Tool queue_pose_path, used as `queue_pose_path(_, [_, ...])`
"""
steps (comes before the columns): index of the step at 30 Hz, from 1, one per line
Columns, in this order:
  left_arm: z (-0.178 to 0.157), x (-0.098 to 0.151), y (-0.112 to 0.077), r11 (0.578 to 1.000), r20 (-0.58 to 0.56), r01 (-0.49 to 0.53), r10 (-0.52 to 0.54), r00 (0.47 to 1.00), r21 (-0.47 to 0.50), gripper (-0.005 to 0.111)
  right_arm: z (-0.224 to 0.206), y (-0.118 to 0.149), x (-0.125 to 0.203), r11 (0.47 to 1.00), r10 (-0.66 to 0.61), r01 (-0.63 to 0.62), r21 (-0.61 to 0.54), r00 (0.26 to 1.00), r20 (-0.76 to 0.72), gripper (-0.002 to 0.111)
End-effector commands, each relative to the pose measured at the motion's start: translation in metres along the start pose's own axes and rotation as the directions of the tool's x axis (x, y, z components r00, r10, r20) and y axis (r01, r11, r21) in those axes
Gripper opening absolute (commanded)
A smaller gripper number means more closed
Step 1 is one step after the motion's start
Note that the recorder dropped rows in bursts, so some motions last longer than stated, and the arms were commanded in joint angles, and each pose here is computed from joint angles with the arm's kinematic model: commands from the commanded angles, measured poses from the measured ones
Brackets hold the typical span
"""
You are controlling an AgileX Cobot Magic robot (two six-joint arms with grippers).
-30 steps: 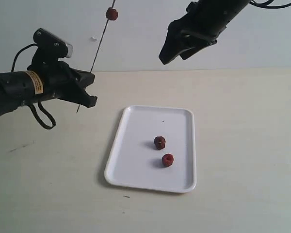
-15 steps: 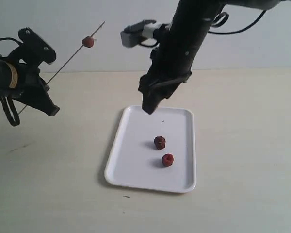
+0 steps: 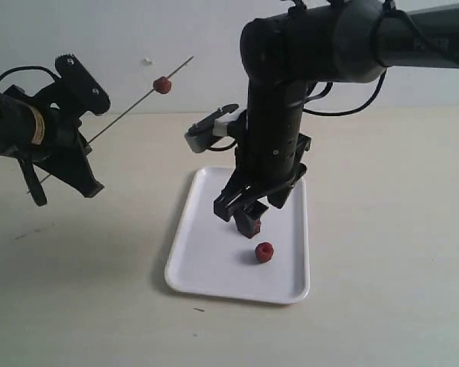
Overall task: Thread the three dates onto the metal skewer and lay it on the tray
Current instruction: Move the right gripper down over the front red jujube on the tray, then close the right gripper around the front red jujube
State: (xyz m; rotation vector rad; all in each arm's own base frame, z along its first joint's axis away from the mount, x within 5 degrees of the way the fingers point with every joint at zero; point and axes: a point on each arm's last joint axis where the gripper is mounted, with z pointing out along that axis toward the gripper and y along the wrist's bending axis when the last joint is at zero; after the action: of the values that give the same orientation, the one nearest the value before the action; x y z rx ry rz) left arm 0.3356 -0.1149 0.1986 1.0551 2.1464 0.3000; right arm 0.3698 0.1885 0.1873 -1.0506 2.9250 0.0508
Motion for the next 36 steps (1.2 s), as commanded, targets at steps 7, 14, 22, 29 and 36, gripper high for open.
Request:
queue_pose_path(7, [-0.004,-0.001,0.002,1.0,-0.008,0.01,-0.01,1.0,-0.008,0.0,0.03,0.001,0.012,1.0,0.007,-0.008,0.011,1.0,0.03,0.064])
queue_pose_path(14, [-0.004,-0.002,0.002,1.0,0.001,0.014,-0.014,1.0,-0.005,0.0,0.039,0.005,0.012,0.999,0.037,-0.035,-0.024,0.997,0.067,0.064])
queue_pose_path(22, [-0.004,-0.003,0.002,1.0,0.01,0.028,-0.028,1.0,-0.001,0.0,0.039,0.006,0.012,0.998,0.053,-0.051,-0.04,0.996,0.072,0.064])
queue_pose_path(29, [-0.004,-0.004,0.002,1.0,0.016,0.024,-0.024,1.0,0.0,0.0,0.042,0.007,0.016,0.997,0.072,-0.071,-0.043,0.997,0.034,0.064])
queue_pose_path(36, [-0.004,-0.004,0.002,1.0,0.022,0.016,-0.016,1.0,0.001,0.0,0.056,0.008,0.024,0.997,0.066,-0.065,-0.038,0.997,0.037,0.064])
